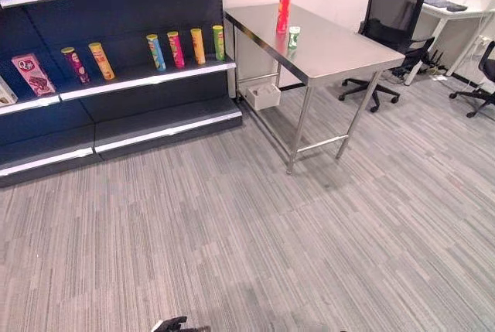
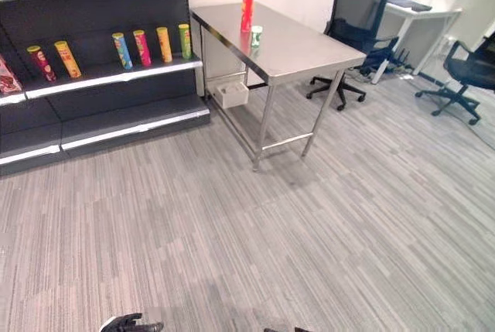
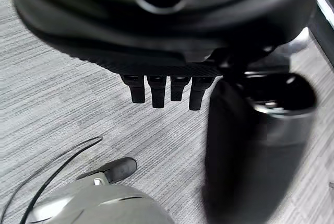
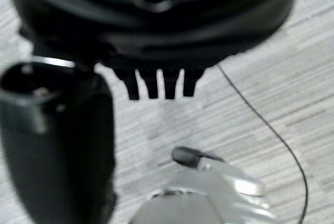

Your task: Put the goods on the table back onto the shelves and tidy them up.

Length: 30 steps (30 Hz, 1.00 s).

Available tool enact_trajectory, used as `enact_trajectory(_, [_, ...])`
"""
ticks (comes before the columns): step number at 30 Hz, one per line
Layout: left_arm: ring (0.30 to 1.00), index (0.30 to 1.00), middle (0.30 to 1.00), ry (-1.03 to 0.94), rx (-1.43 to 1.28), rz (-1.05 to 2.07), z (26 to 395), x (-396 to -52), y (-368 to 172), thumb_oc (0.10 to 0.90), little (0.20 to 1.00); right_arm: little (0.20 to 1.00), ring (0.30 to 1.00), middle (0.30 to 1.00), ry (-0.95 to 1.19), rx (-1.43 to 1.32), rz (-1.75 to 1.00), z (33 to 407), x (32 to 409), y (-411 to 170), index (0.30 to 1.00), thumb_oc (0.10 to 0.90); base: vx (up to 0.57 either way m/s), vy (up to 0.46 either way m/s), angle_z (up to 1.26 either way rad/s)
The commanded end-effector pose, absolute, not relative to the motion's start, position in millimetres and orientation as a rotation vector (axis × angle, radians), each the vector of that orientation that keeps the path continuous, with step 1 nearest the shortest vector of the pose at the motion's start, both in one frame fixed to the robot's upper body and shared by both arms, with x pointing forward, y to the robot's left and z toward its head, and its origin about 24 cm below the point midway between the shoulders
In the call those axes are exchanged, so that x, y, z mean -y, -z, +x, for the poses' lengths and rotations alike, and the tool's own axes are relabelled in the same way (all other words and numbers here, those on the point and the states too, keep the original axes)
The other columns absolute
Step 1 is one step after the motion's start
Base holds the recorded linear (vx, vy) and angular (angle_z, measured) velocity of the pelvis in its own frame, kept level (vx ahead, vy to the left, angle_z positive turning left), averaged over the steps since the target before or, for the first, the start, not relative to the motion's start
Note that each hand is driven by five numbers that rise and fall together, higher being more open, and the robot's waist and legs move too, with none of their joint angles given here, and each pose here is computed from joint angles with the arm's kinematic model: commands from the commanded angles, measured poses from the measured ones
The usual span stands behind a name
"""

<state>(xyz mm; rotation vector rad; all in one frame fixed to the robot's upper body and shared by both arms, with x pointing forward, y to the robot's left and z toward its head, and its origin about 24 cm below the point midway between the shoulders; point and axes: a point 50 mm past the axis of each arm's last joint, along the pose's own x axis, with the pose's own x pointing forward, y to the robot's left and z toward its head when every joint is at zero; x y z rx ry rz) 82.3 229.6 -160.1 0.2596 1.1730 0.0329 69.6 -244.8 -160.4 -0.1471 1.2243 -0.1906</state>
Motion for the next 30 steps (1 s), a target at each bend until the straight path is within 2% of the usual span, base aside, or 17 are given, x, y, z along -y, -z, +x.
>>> enact_trajectory(1, [0.9,0.9,0.9,-0.049,-1.064,0.248,110.0,-235.7,150.8,0.8,0.9,0.9,0.9,0.9,0.222,-1.111,-0.168,96.9,258.3,149.7,0.9,0.8,0.0,0.0,0.0])
enact_trajectory(20, [0.9,0.9,0.9,-0.078,-1.1,0.225,101.1,-236.1,154.1,0.8,0.9,0.9,0.9,0.9,0.22,-1.132,-0.152,90.5,256.9,151.8,0.9,0.8,0.01,-0.035,0.01])
enact_trajectory(30, [0.9,0.9,0.9,-0.155,-0.989,0.152,128.2,-242.7,142.0,0.8,0.9,0.9,0.9,0.9,0.256,-1.047,-0.142,109.8,266.7,141.9,0.9,0.8,-0.05,-0.114,0.19])
